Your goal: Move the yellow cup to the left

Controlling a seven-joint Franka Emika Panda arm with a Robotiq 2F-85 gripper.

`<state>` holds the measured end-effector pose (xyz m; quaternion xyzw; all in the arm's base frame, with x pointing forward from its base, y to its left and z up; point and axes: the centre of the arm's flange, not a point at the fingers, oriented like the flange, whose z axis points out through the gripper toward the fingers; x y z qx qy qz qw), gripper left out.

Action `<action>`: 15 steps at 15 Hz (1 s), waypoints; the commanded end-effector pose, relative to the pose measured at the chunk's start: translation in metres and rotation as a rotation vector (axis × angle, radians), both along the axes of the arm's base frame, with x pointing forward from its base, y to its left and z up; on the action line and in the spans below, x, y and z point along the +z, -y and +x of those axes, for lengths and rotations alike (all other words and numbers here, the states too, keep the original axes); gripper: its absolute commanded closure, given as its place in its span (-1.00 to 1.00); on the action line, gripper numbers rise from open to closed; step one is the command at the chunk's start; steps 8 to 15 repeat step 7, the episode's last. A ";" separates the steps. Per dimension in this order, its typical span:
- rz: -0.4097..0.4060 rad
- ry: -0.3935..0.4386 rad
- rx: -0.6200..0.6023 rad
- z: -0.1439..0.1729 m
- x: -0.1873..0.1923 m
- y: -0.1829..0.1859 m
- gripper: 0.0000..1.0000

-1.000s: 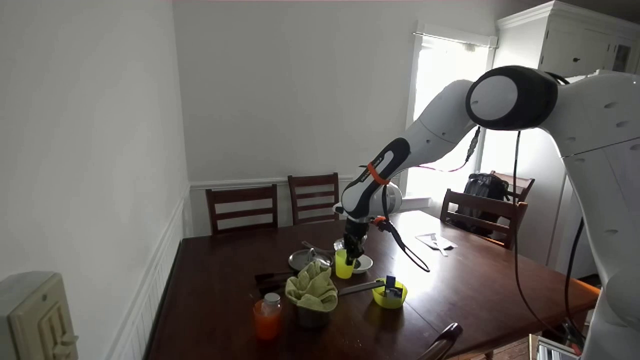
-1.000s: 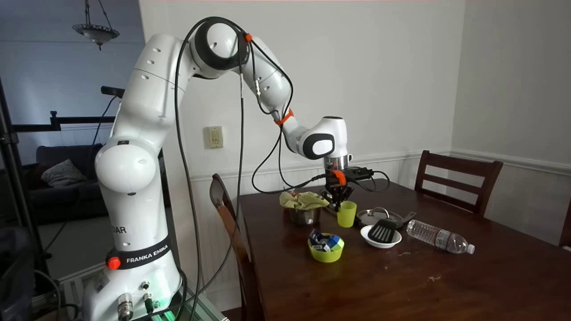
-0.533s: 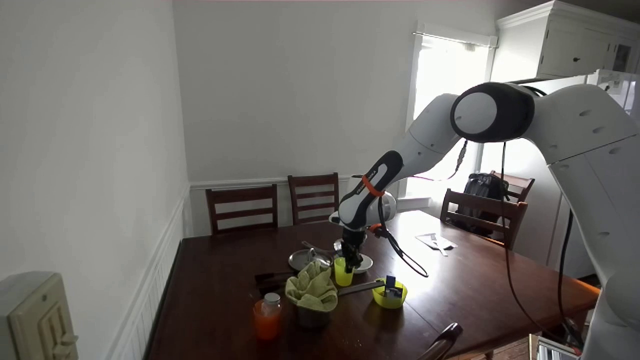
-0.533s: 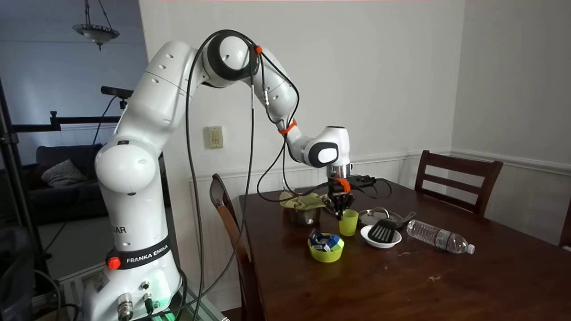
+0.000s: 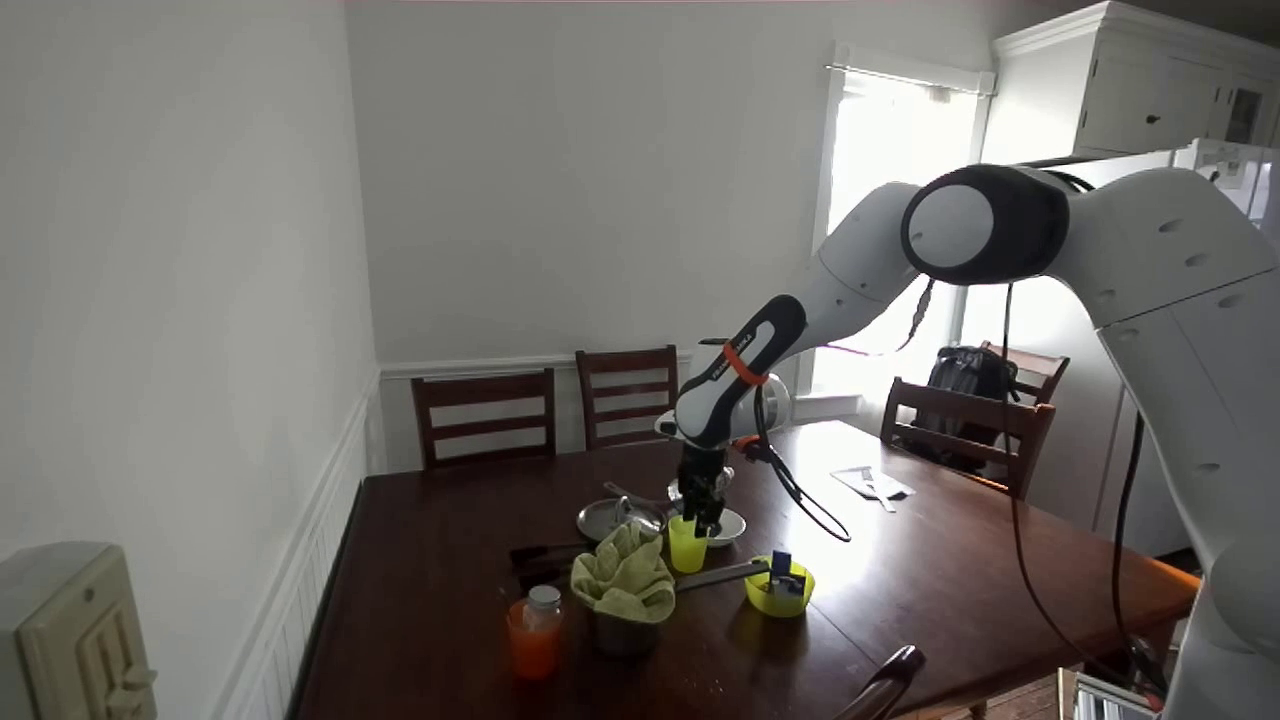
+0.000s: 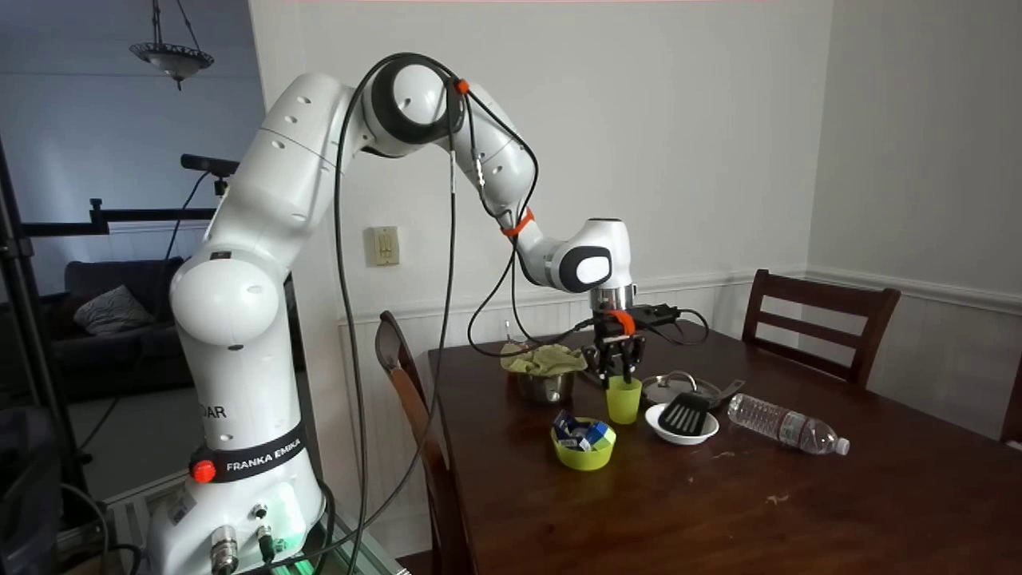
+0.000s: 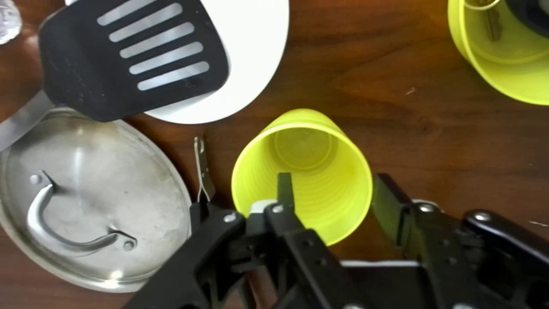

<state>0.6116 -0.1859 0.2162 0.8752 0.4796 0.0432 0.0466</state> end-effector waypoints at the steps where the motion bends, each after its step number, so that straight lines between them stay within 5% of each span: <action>1: -0.058 0.081 -0.049 -0.015 0.057 0.012 -0.67; 3: -0.079 0.184 -0.119 -0.022 0.085 0.028 -0.95; 5: -0.008 0.284 -0.182 -0.030 0.106 0.042 -1.00; 6: -0.048 0.213 -0.138 -0.006 0.088 0.036 -1.00; 15: -0.048 0.226 -0.145 -0.009 0.096 0.040 -0.98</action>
